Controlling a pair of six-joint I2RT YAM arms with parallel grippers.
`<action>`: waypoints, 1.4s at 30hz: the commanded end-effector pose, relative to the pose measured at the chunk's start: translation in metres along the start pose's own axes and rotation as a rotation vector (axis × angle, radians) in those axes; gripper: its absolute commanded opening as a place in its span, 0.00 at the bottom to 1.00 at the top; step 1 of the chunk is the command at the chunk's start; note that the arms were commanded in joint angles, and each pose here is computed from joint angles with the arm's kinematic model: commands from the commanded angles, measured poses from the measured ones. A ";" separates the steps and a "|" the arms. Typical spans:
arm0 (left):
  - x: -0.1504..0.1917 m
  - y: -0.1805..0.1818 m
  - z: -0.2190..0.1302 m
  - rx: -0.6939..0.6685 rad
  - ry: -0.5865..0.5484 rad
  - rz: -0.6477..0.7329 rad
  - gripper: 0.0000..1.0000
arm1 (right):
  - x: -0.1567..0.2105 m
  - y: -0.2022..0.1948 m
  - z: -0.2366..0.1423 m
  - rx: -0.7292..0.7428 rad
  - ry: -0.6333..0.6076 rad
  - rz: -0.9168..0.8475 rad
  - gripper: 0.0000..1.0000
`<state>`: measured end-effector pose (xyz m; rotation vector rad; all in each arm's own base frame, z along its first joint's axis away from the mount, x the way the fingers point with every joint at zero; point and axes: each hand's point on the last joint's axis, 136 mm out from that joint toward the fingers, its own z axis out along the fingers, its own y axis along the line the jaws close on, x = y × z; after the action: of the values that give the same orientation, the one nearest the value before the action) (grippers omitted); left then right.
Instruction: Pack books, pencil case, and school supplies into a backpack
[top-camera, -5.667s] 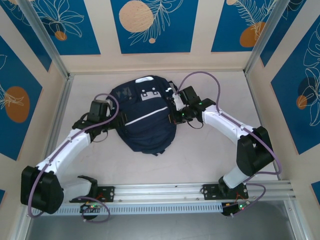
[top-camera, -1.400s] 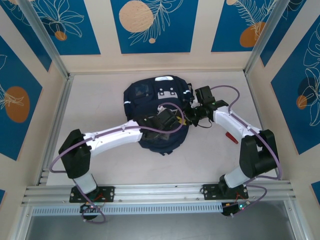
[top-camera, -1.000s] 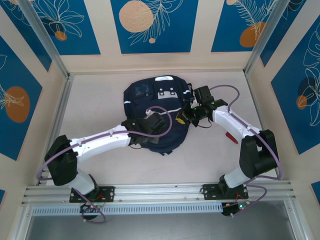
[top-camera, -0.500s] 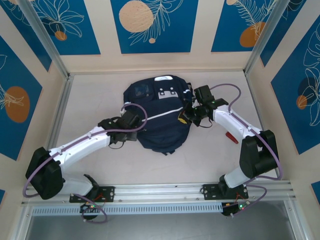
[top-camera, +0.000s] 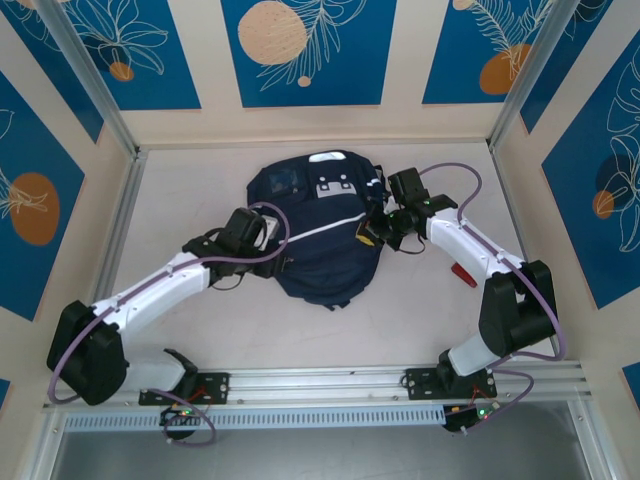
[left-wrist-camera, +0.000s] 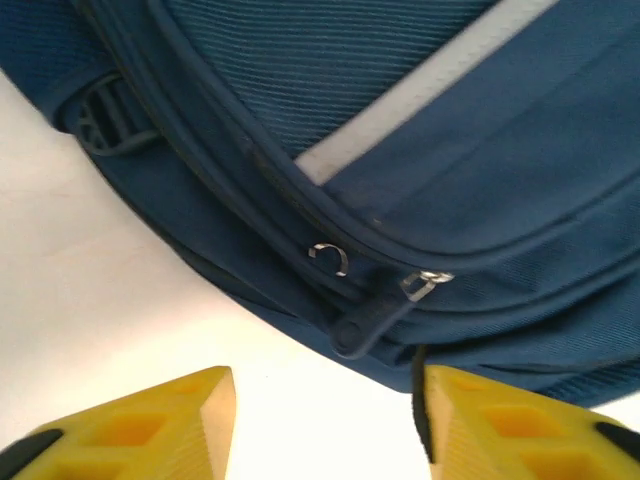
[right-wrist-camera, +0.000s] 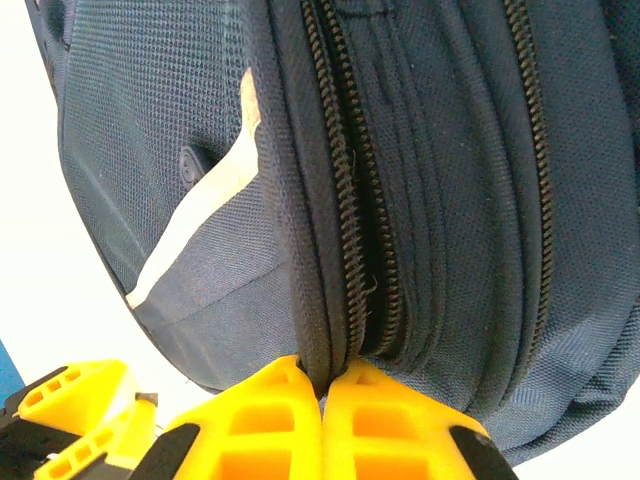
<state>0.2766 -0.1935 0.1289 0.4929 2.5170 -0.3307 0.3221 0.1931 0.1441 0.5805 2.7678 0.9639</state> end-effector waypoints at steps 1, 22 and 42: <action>0.007 -0.015 0.002 0.094 0.008 0.139 0.58 | -0.003 0.013 -0.012 -0.020 -0.021 -0.048 0.02; -0.006 -0.009 0.027 0.029 0.069 0.223 0.04 | -0.006 0.007 -0.014 0.005 -0.040 -0.040 0.01; -0.006 0.053 0.014 -0.332 0.089 0.039 0.00 | -0.013 0.003 -0.018 0.070 -0.089 -0.113 0.00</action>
<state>0.2952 -0.1844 0.1135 0.5836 2.5490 -0.1028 0.3232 0.1860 0.1460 0.5296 2.7751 0.8497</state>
